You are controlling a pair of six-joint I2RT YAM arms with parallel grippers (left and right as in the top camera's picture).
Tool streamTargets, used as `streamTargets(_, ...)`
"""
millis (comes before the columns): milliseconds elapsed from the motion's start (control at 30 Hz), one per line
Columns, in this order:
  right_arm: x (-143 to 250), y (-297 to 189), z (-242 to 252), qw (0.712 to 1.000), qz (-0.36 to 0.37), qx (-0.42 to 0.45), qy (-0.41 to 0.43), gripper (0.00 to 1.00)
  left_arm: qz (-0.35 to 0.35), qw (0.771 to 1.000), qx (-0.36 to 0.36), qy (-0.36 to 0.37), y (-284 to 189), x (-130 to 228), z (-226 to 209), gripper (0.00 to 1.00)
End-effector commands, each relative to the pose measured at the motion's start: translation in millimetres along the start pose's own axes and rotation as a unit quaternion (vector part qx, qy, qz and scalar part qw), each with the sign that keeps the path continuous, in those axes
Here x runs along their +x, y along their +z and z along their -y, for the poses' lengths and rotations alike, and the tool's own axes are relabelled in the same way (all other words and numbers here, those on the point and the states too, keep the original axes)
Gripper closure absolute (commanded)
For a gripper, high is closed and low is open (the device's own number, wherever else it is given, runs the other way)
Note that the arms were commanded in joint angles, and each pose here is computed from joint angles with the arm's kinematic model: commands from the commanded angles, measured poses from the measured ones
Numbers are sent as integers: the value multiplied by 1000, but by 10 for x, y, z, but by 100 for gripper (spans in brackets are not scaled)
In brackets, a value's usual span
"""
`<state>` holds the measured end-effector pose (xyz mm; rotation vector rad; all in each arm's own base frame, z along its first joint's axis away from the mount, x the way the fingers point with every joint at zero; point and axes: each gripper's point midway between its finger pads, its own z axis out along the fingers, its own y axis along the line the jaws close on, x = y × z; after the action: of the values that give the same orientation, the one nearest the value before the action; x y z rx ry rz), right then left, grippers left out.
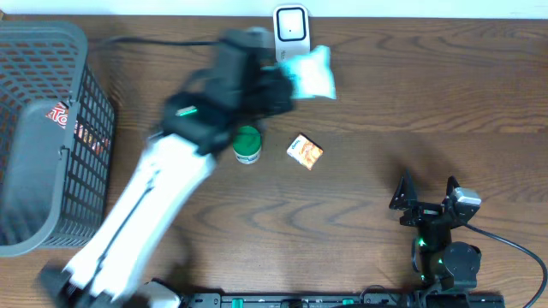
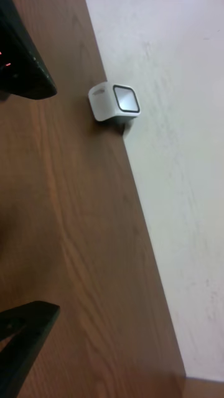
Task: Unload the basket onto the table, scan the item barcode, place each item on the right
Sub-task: 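Hold the mint-green pack before the scanner, then place it right of tissues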
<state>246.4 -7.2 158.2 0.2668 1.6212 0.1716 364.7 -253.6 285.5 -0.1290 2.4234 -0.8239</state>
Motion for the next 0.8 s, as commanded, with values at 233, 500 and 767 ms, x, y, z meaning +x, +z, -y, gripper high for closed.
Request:
streamTargets(233,6,-3,-16,1000,-1,-4,-4,1,-145,987,-74,-18,1771,1136,-303,93)
streamTargets(500,6,-3,-16,1000,-1,-4,-4,1,-185,980,-70,-15,2021,1455,-348,92)
streamTargets(767,6,-3,-16,1000,-1,-4,-4,1,-154,987,2,44,1694,1059,52,0)
